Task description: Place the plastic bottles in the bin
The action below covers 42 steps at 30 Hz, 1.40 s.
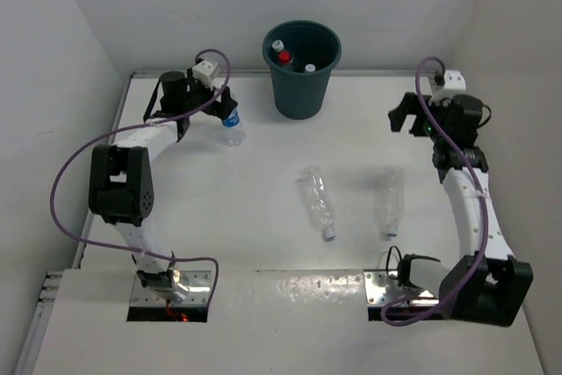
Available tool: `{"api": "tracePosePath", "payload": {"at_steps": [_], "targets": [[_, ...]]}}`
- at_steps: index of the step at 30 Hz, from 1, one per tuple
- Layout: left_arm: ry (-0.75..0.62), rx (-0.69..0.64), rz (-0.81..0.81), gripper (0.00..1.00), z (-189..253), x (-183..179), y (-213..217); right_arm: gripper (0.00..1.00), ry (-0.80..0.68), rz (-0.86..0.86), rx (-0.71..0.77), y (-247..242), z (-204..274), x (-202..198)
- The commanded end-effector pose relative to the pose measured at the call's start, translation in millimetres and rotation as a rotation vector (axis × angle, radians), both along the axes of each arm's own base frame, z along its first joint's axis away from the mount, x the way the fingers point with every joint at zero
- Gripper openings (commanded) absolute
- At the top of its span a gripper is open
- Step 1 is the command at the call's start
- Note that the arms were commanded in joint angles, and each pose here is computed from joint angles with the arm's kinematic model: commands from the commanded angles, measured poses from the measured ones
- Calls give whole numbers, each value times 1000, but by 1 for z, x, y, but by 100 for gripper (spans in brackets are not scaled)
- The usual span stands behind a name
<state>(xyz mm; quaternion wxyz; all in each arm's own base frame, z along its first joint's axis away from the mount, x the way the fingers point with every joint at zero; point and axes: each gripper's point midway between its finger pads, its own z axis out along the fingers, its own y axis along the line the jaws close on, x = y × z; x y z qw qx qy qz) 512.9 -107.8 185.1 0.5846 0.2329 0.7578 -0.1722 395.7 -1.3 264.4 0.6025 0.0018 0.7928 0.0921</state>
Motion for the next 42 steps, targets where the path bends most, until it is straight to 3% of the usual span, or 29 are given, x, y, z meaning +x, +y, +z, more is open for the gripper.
{"api": "tracePosePath", "payload": {"at_steps": [1, 5, 7, 9, 10, 12, 14, 19, 23, 31, 38, 40, 41, 42], "targets": [[-72, -40, -75, 97, 23, 10, -21, 100, 87, -41, -3, -24, -30, -39], [-57, -62, -101, 81, 21, 12, -30, 100, 156, -82, 25, -39, -50, -72], [-87, -80, -109, 64, 34, 15, -32, 99, 173, -97, 35, -44, -58, -83], [-112, -90, -117, 54, 49, 15, -34, 99, 177, -107, 38, -48, -59, -88], [-158, -99, -118, 47, 74, 16, -34, 99, 180, -115, 42, -50, -59, -91], [-179, -120, -125, 42, 103, 14, -36, 97, 214, -124, 61, -50, -68, -100], [-278, -154, -115, 37, 173, 16, -36, 97, 264, -133, 92, -48, -81, -114], [-509, -209, -112, 37, 319, 0, -40, 97, 374, -149, 121, -36, -116, -148], [-614, -257, -156, 38, 372, -13, -70, 97, 406, -177, 102, -38, -131, -161], [-608, -299, -250, 39, 348, 7, -147, 96, 454, -166, 19, -41, -131, -178], [-529, -249, -274, 44, 270, 50, -201, 96, 405, -56, -82, -28, -121, -193], [-501, -234, -253, 54, 252, 61, -206, 96, 410, -24, -82, -22, -121, -199], [-503, -224, -242, 73, 249, 66, -206, 96, 409, -4, -92, -20, -119, -200], [-495, -224, -232, 85, 242, 70, -211, 96, 419, 3, -87, -19, -120, -202]]}}
